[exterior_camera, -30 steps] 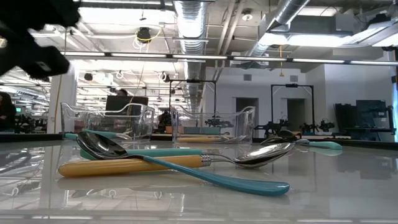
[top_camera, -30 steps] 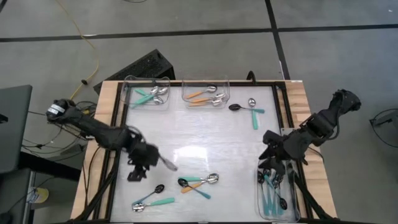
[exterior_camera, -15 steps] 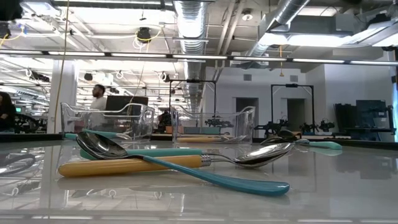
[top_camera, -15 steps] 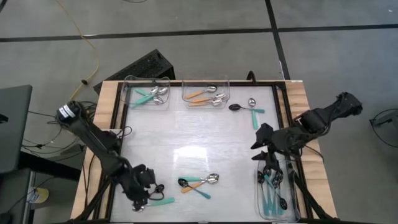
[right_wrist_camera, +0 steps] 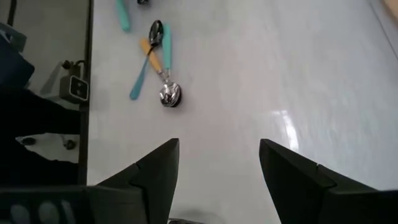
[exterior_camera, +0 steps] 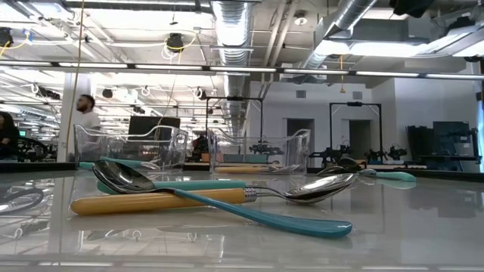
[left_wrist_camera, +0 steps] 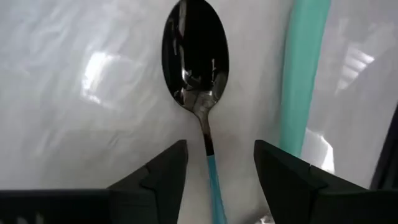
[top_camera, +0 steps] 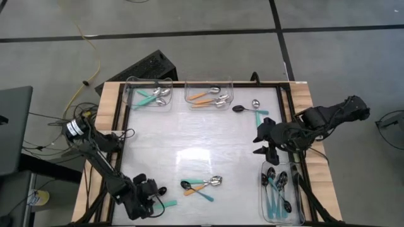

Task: Sort silverware by color (type)
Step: Put the blue spoon into the bottom transparent bin

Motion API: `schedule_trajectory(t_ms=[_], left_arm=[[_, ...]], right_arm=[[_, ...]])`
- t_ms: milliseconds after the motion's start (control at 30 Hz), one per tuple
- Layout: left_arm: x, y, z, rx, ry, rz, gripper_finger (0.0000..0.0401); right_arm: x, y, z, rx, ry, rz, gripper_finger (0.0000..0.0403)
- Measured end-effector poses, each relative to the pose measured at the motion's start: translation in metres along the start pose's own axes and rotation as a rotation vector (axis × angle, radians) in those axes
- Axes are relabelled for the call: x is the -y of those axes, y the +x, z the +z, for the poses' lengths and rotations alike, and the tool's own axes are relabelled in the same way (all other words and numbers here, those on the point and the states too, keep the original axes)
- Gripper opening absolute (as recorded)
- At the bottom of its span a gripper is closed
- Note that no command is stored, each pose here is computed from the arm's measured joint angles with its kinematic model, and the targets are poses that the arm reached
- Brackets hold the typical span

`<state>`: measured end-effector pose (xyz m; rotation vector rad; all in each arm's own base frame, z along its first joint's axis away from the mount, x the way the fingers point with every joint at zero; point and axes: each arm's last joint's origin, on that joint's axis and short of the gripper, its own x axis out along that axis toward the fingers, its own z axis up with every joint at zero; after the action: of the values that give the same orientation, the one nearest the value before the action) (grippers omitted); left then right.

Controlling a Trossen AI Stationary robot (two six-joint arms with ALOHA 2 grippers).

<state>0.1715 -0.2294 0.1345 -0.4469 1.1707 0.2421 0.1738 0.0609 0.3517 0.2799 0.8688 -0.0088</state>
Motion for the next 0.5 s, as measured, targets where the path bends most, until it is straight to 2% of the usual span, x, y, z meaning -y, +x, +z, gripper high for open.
schedule_trajectory(t_ms=[100,267,300,433,500], left_arm=[[-0.002,0.001,-0.005,0.007,0.005,0.04,0.014],[-0.007,0.001,-0.007,0.002,0.061,0.086,0.0026],[-0.007,0.001,-0.007,0.002,0.081,0.087,0.0014],[-0.01,-0.01,0.004,0.043,0.117,0.074,0.0004],[-0.022,-0.021,0.014,0.093,0.141,0.146,0.0003]], right_arm=[[0.002,0.0,0.001,0.002,0.01,-0.006,0.0244],[0.005,0.001,0.003,0.006,0.024,-0.015,0.0244],[0.005,0.001,0.003,0.007,0.027,-0.017,0.0244],[0.007,0.001,0.004,0.011,0.04,-0.024,0.0244],[0.008,0.001,0.005,0.014,0.046,-0.028,0.0244]])
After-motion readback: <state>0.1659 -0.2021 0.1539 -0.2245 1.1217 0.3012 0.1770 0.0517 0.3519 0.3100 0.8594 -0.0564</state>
